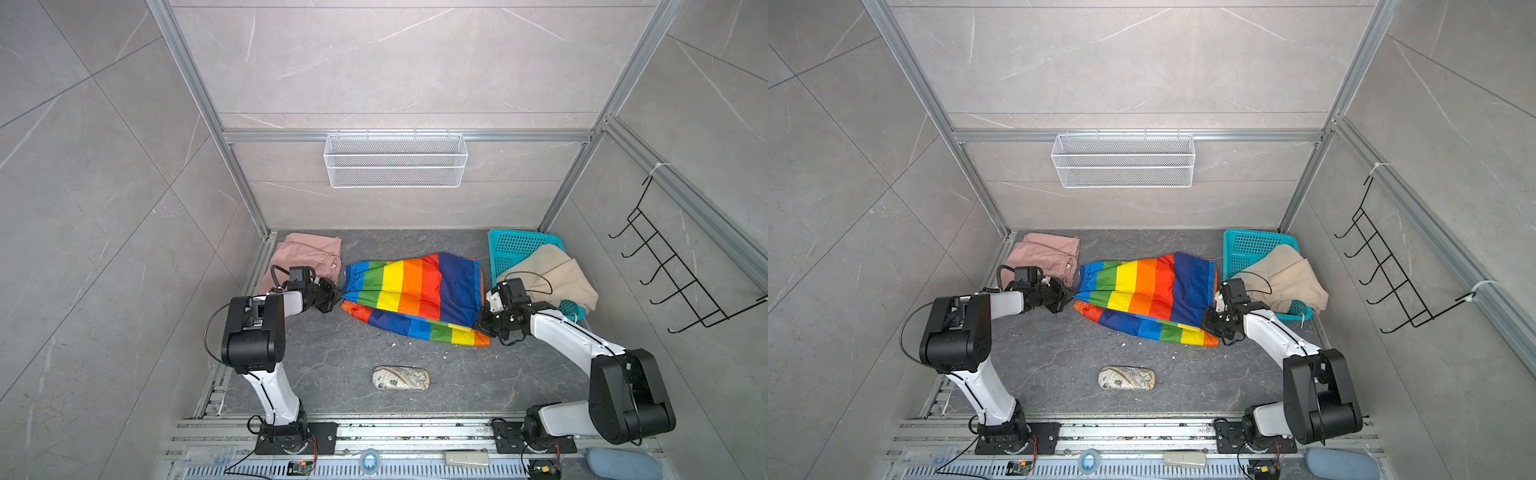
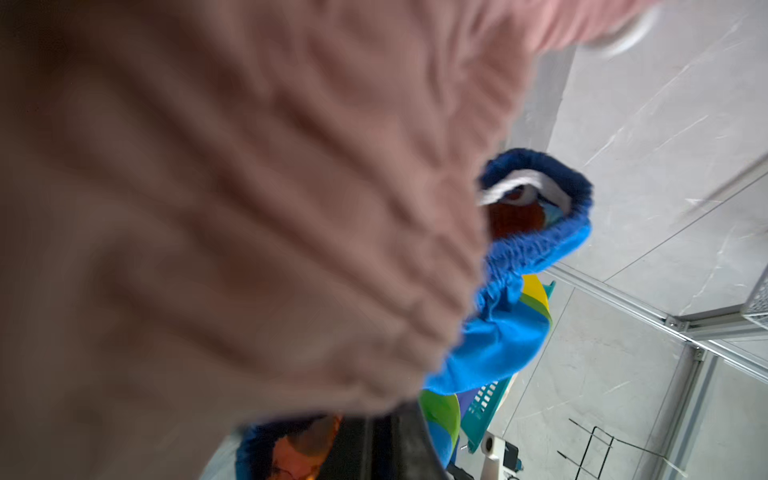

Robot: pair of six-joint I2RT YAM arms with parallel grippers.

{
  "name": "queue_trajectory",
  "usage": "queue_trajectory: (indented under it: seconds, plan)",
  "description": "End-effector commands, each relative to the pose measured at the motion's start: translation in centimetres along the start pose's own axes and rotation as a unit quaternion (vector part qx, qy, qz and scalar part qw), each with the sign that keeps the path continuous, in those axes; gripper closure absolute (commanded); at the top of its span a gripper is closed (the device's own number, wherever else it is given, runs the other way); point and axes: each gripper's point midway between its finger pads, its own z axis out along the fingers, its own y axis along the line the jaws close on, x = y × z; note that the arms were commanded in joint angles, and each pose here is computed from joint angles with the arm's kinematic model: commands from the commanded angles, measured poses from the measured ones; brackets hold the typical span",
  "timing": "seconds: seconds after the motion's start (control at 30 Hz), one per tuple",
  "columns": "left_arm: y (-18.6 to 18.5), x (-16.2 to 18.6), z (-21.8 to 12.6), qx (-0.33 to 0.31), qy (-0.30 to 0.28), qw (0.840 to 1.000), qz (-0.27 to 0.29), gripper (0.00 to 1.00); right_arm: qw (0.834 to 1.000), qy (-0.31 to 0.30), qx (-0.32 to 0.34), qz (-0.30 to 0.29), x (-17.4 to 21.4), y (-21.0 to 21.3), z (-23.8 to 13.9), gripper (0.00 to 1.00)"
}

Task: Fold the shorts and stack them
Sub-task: 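Lower the shorts onto the table with both grippers, laying them flat lengthwise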

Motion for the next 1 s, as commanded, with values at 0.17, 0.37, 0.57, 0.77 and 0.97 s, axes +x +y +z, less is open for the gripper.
queue_trajectory:
  seconds: [0.17, 0.37, 0.57, 0.77, 0.97]
  plan:
    - [-8.2, -2.5, -3.1, 0.064, -0.037, 0.995, 0.070, 1.00, 0.999, -0.040, 0.006, -0.010, -5.7, 2.1, 0.0, 1.00]
    - [-13.7, -1.6, -7.0, 0.099, -0.045, 0.988, 0.112, 1.00, 0.991, -0.122, -0.025, -0.056, -7.9, 6.5, -8.9, 1.00]
    - [-7.8, 0.4, -6.1, 0.067, -0.033, 0.994, 0.086, 1.00, 0.996, -0.078, -0.005, -0.047, -3.2, 3.2, -6.4, 1.00]
    - [-2.0, 1.5, -4.0, 0.034, -0.017, 0.998, 0.053, 1.00, 0.999, -0.025, 0.013, -0.020, -0.2, 0.1, -0.6, 1.00]
    - [0.9, 1.7, -3.0, 0.012, -0.009, 0.999, 0.039, 1.00, 0.999, 0.002, 0.033, -0.014, 0.8, -1.7, 2.1, 1.00]
